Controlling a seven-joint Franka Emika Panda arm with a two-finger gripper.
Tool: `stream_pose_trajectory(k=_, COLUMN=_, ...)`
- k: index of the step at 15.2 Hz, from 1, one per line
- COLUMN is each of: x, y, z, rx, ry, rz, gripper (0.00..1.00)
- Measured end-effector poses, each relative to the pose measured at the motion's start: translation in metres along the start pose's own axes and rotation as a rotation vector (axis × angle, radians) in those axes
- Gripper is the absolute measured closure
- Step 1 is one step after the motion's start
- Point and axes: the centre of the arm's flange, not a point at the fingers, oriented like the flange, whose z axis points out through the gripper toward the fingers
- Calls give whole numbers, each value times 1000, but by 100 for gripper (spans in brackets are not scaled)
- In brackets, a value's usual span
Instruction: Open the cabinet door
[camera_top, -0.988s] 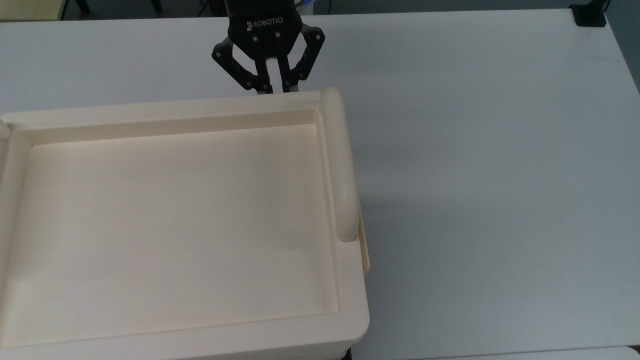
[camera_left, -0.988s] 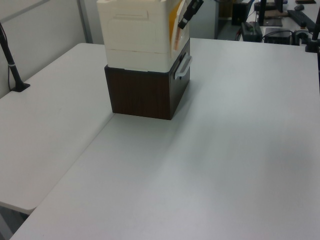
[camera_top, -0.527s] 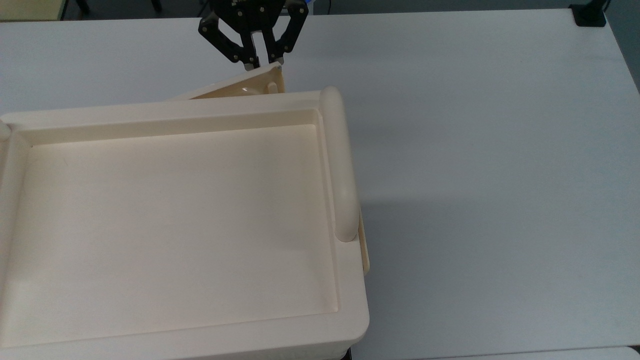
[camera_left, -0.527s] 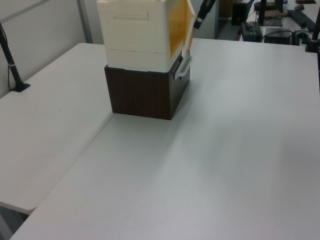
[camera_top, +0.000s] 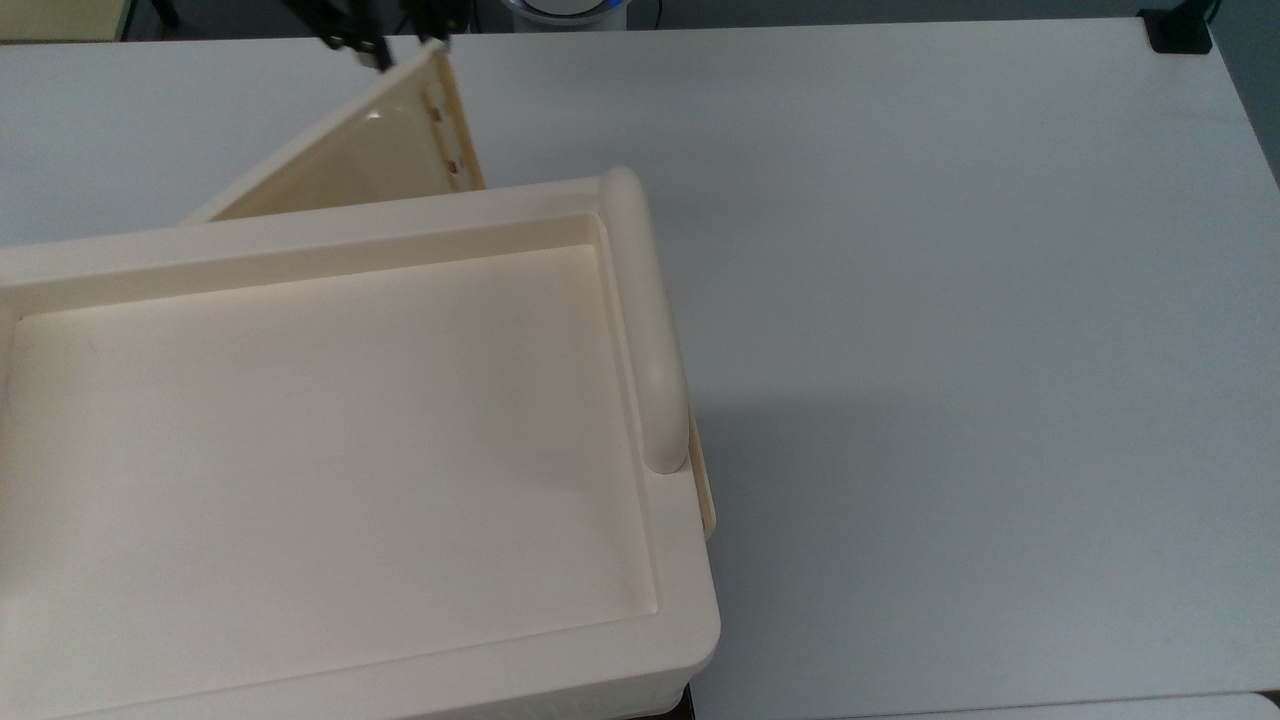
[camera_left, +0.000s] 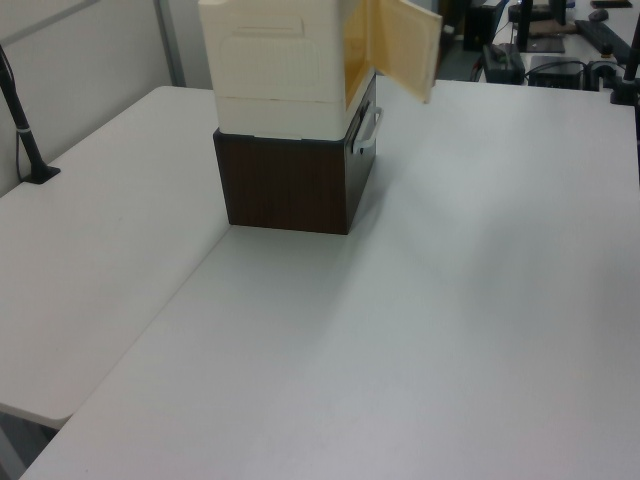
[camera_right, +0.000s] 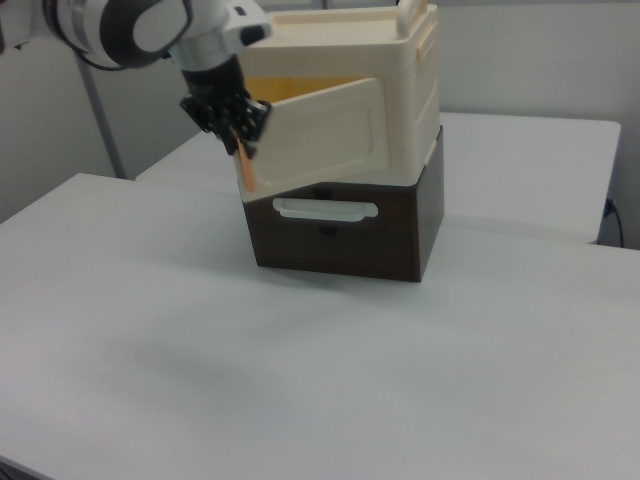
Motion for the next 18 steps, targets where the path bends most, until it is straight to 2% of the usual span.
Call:
stream_pose_trajectory(k=2, x=-14, y=34, z=-6, rx=-19, ry=-21, rz=16, gripper=49)
stream_pose_trajectory(k=6, x=-38, y=94, z=-15, rx=-59, ry=-36, rz=54, gripper=6)
stream_pose_trajectory(k=7, x=-44, y=107, z=-19, rx=-68, ry=-34, rz=77, gripper=1)
stream_pose_trajectory(k=12, x=-72, y=168, z=-36, rx=-118, ry=-14, rz=186, gripper=0)
stream_pose_trajectory(k=18, x=-92, y=205, z=-60, rx=-188, ry=-1, rz=242, gripper=0)
